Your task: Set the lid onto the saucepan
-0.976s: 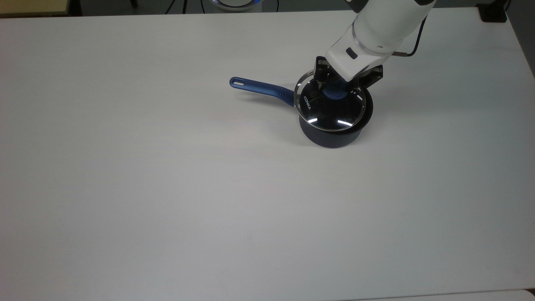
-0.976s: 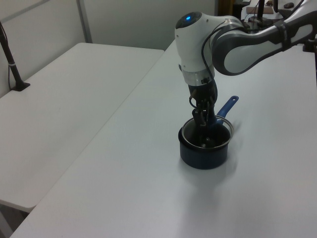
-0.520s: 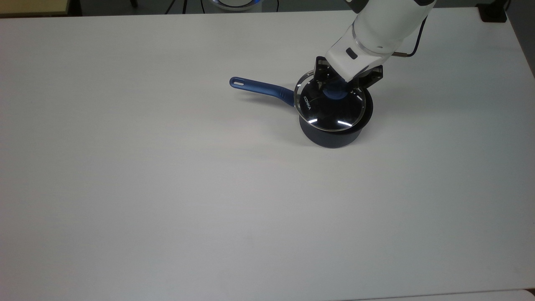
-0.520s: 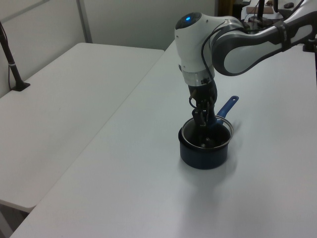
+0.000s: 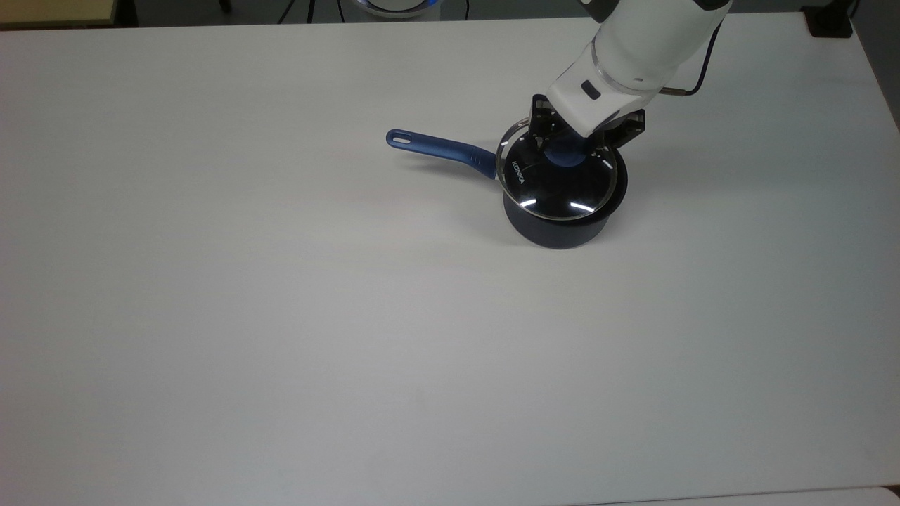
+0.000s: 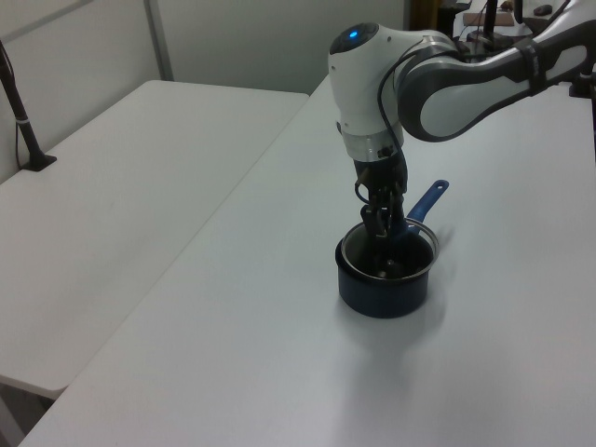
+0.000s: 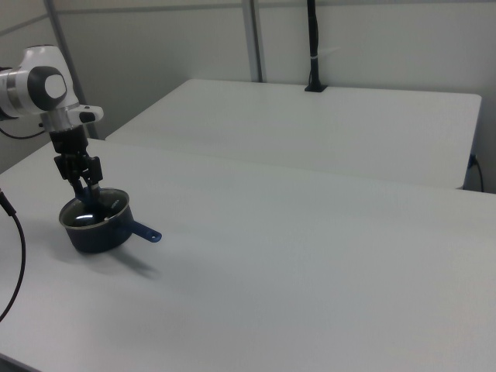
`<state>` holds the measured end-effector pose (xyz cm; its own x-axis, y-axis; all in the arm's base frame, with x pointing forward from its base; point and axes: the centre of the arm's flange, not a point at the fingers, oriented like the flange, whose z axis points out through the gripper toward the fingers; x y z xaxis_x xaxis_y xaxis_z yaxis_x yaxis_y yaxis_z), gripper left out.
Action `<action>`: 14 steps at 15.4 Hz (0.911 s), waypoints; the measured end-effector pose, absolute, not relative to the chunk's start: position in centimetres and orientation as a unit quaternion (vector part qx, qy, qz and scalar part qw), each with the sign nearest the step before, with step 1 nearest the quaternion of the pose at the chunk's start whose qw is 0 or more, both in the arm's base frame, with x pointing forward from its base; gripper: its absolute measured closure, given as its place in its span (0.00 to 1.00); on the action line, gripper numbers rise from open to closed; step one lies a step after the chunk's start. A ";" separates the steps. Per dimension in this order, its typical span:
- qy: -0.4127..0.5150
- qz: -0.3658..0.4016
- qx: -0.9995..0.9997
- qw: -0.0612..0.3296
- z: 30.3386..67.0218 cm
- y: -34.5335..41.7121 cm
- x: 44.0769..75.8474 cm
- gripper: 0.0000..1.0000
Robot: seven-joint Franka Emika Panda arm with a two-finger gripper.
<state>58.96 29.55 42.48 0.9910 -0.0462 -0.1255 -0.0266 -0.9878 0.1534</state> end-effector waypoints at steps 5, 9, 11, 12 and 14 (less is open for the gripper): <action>-0.026 -0.069 0.995 0.065 42.5 29.7 58.9 0.39; -0.038 -0.057 0.996 0.058 42.3 29.9 59.3 0.39; -0.041 -0.056 0.996 0.057 42.4 29.8 59.3 0.39; -0.042 -0.055 0.996 0.056 42.4 29.8 59.4 0.39; -0.045 -0.051 0.996 0.054 42.2 29.5 59.7 0.39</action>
